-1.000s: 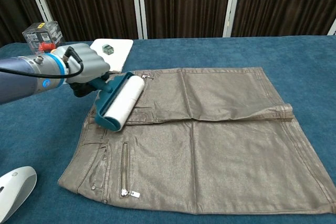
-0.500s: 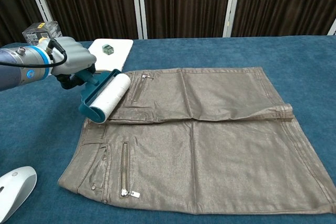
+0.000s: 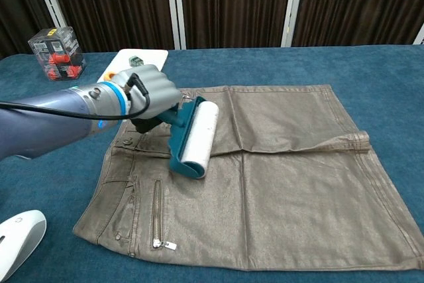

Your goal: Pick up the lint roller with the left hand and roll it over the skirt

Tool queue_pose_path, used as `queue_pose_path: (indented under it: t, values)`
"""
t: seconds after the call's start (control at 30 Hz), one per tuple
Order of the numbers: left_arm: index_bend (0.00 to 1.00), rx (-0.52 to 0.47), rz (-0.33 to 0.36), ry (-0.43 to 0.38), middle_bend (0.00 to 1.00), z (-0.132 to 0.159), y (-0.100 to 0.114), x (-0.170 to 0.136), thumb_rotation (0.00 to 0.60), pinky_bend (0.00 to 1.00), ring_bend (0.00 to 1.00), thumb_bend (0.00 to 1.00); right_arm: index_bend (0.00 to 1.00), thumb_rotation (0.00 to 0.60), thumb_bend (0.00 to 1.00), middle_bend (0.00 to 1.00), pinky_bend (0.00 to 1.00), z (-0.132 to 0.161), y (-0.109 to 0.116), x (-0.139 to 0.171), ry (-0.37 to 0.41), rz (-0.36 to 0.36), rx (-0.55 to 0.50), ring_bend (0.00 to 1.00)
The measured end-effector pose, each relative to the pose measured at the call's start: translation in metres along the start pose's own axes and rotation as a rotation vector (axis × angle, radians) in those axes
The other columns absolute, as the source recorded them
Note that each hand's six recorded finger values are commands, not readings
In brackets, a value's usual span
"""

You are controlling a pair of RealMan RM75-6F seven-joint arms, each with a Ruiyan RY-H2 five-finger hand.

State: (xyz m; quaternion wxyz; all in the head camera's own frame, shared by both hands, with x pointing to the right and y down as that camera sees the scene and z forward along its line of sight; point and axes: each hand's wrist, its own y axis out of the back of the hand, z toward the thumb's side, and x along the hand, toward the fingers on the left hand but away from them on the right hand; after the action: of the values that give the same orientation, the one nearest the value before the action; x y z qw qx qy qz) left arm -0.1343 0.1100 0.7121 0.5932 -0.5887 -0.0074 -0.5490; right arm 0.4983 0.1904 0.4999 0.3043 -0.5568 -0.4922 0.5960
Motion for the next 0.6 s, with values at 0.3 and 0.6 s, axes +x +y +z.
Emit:
queue_pose_path:
  t: [0.3, 0.6]
  values:
    - [0.65, 0.029, 0.060, -0.063, 0.54, 0.055, 0.034, 0.004, 0.600, 0.48, 0.39, 0.79, 0.00, 0.600, 0.00, 0.00, 0.00, -0.003, 0.002, 0.000, 0.002, 0.002, -0.013, 0.00]
    - [0.65, 0.047, 0.058, -0.039, 0.54, 0.055, 0.038, 0.005, 0.600, 0.48, 0.38, 0.79, 0.00, 0.600, 0.00, 0.00, 0.00, 0.000, 0.004, 0.002, 0.012, -0.014, -0.009, 0.00]
